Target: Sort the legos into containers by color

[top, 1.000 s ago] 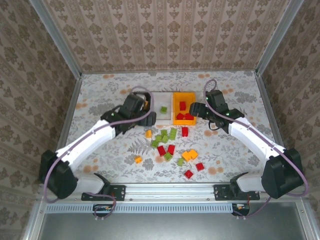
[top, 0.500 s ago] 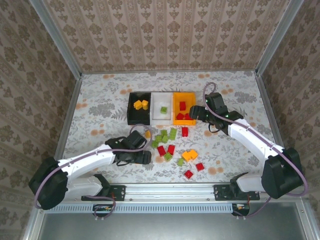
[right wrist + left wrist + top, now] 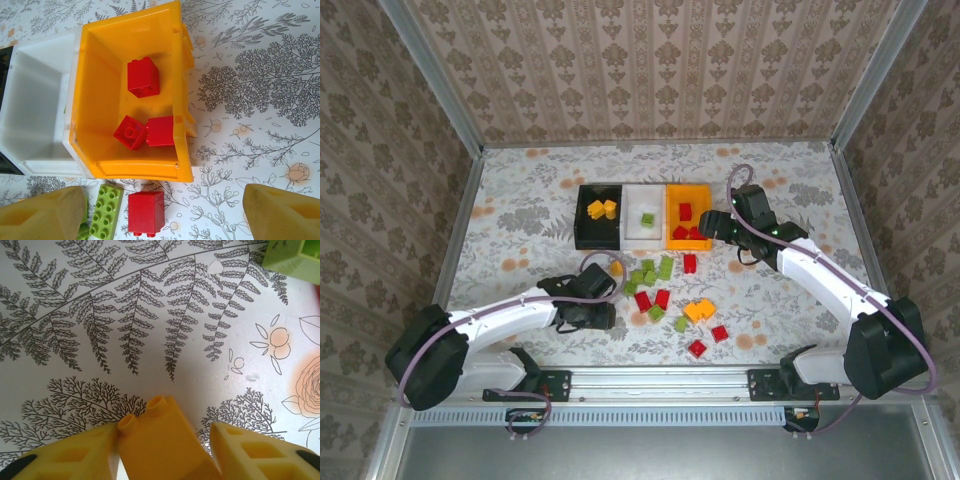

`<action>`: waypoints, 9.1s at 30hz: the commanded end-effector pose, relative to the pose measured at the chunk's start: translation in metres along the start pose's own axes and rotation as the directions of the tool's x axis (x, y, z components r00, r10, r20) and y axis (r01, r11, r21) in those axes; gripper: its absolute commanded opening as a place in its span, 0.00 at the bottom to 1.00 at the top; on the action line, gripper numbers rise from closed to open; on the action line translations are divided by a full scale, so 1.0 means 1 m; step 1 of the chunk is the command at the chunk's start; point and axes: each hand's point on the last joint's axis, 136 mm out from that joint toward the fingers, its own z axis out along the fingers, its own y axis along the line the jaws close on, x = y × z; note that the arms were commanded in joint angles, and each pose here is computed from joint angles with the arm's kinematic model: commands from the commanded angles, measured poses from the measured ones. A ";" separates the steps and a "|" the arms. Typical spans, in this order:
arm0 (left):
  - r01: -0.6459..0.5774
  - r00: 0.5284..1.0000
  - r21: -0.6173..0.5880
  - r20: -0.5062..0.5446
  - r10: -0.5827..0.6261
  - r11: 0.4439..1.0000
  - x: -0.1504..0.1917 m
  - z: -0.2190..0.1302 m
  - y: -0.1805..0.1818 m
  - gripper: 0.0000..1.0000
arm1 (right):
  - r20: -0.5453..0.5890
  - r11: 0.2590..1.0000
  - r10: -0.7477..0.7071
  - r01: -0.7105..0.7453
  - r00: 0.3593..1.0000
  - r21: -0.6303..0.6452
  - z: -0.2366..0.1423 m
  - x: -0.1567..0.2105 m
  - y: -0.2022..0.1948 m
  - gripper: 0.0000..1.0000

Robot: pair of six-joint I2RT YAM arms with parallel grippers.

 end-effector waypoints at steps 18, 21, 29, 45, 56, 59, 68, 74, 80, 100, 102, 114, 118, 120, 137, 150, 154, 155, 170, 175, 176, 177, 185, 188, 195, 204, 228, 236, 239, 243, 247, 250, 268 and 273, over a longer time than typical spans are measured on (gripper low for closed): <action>0.039 0.923 -0.103 0.384 0.003 0.994 -0.178 -0.104 0.018 0.33 | 0.032 1.000 0.025 -0.025 0.999 0.006 -0.003 -0.005 -0.003 0.84; 0.091 0.909 -0.118 0.416 -0.034 0.989 -0.220 -0.097 0.028 0.33 | 0.027 1.000 0.028 -0.028 0.999 0.009 -0.001 -0.004 -0.004 0.84; 0.119 0.926 -0.191 0.375 -0.040 0.974 -0.280 -0.054 0.035 0.33 | 0.026 1.000 0.031 -0.031 0.999 -0.001 -0.002 -0.004 -0.005 0.84; 0.073 0.872 -0.011 0.486 -0.058 0.997 -0.274 -0.108 -0.012 1.00 | -0.074 0.996 -0.068 0.063 0.995 -0.066 0.009 0.031 0.013 0.83; -0.013 0.850 0.097 0.525 -0.040 0.995 -0.182 -0.113 -0.045 1.00 | -0.233 0.988 -0.155 0.152 0.960 -0.033 0.068 0.099 0.028 0.73; 0.013 0.861 0.111 0.503 -0.068 0.994 -0.162 -0.105 -0.037 1.00 | -0.243 0.986 -0.159 0.167 0.957 0.011 0.081 0.105 0.023 0.68; 0.095 0.876 0.145 0.457 -0.152 0.985 -0.117 -0.085 -0.014 1.00 | -0.253 0.983 -0.162 0.178 0.954 0.042 0.100 0.110 0.019 0.44; 0.124 0.881 0.129 0.442 -0.169 0.984 -0.104 -0.074 -0.003 1.00 | -0.231 0.983 -0.176 0.183 0.957 0.006 0.082 0.101 0.026 0.30; 0.132 0.883 0.121 0.436 -0.172 0.984 -0.100 -0.070 0.001 1.00 | -0.129 0.983 -0.179 0.174 0.975 -0.054 0.040 0.065 0.044 0.29; 0.052 0.917 0.142 0.385 -0.104 0.988 -0.095 -0.064 -0.017 0.99 | -0.089 0.994 -0.111 0.111 0.990 -0.003 0.099 -0.029 0.063 0.71; 0.016 0.921 0.129 0.383 -0.064 0.991 -0.099 -0.066 -0.024 0.97 | -0.068 0.993 -0.113 0.112 0.991 -0.020 0.085 -0.031 0.066 0.75; -0.263 0.929 -0.086 0.245 0.277 0.961 -0.129 -0.012 -0.094 0.72 | -0.019 0.997 -0.076 0.075 0.997 -0.016 0.019 0.013 0.028 0.78; -0.308 0.919 -0.152 0.207 0.334 0.939 -0.136 0.007 -0.098 0.65 | -0.001 0.998 -0.061 0.061 0.998 -0.018 0.003 0.019 0.018 0.78; -0.333 0.910 -0.176 0.196 0.365 0.926 -0.136 0.013 -0.101 0.61 | 0.004 0.998 -0.057 0.057 0.998 -0.016 0.000 0.021 0.014 0.78; -0.369 0.913 -0.168 0.119 0.391 0.914 -0.115 0.030 -0.113 0.50 | 0.037 1.000 -0.016 0.017 0.999 -0.019 -0.011 0.010 -0.003 0.79; -0.333 0.931 -0.150 0.107 0.350 0.931 -0.100 0.022 -0.110 0.58 | 0.031 0.999 -0.002 0.003 1.000 -0.034 -0.008 0.011 -0.003 0.79; -0.333 0.934 -0.156 0.078 0.348 0.930 -0.095 0.034 -0.108 0.56 | 0.026 1.000 0.002 -0.001 1.000 -0.029 -0.008 0.011 -0.006 0.79; -0.333 0.935 -0.157 0.075 0.348 0.930 -0.094 0.035 -0.108 0.54 | 0.028 1.000 0.003 -0.002 1.000 -0.028 -0.008 0.011 -0.006 0.79; -0.333 0.934 -0.194 0.067 0.351 0.923 -0.091 0.042 -0.099 0.40 | 0.032 0.999 0.020 -0.019 0.999 -0.025 -0.008 0.008 -0.011 0.79; -0.335 0.931 -0.196 0.083 0.356 0.922 -0.095 0.037 -0.101 0.30 | 0.037 0.999 0.023 -0.022 0.999 -0.026 -0.009 0.006 -0.011 0.79; -0.335 0.930 -0.196 0.087 0.357 0.922 -0.096 0.036 -0.102 0.28 | 0.038 0.999 0.025 -0.024 0.999 -0.024 -0.009 0.006 -0.012 0.79; -0.334 0.930 -0.198 0.091 0.356 0.922 -0.097 0.035 -0.102 0.27 | 0.040 0.999 0.025 -0.024 0.999 -0.024 -0.009 0.006 -0.012 0.79; -0.328 0.922 -0.173 0.157 0.355 0.929 -0.111 0.011 -0.115 0.14 | 0.045 0.999 0.031 -0.030 0.999 -0.020 -0.010 0.005 -0.014 0.79; -0.316 0.916 -0.148 0.211 0.342 0.937 -0.122 -0.011 -0.123 0.14 | 0.049 0.999 0.033 -0.032 0.998 -0.022 -0.012 0.004 -0.014 0.79; -0.249 0.895 -0.066 0.366 0.256 0.966 -0.188 -0.071 -0.127 0.15 | 0.053 0.999 0.043 -0.042 0.998 -0.020 -0.012 0.003 -0.017 0.79; -0.169 0.890 -0.128 0.407 0.207 0.977 -0.270 -0.057 -0.106 0.15 | 0.042 0.998 0.060 -0.060 0.997 -0.008 -0.005 0.004 -0.021 0.79; -0.216 0.821 0.022 0.546 0.170 0.976 -0.247 -0.134 -0.132 1.00 | -0.156 0.946 -0.230 0.182 0.961 -0.269 -0.030 0.094 0.052 0.82; -0.130 0.809 0.042 0.582 0.081 0.991 -0.185 -0.149 -0.084 1.00 | -0.243 0.867 -0.456 0.367 0.856 -0.336 -0.026 0.161 0.088 0.84; -0.094 0.816 0.040 0.575 0.054 0.995 -0.163 -0.144 -0.064 1.00 | -0.253 0.855 -0.480 0.384 0.840 -0.348 -0.016 0.175 0.102 0.84; -0.053 0.826 0.046 0.564 0.017 0.998 -0.140 -0.136 -0.043 1.00 | -0.279 0.821 -0.548 0.443 0.789 -0.360 -0.006 0.197 0.115 0.83; -0.011 0.837 0.035 0.547 -0.010 0.999 -0.122 -0.130 -0.024 1.00 | -0.325 0.773 -0.624 0.497 0.711 -0.395 -0.008 0.223 0.121 0.78; 0.014 0.836 0.025 0.547 -0.025 1.000 -0.114 -0.129 -0.013 1.00 | -0.356 0.752 -0.654 0.527 0.667 -0.396 -0.007 0.237 0.122 0.74; 0.076 0.821 0.033 0.565 -0.081 0.997 -0.108 -0.132 0.011 1.00 | -0.405 0.707 -0.700 0.650 0.588 -0.277 0.022 0.258 0.116 0.59; 0.077 0.823 0.036 0.563 -0.084 0.996 -0.108 -0.131 0.011 1.00 | -0.398 0.688 -0.716 0.678 0.574 -0.259 0.025 0.260 0.116 0.47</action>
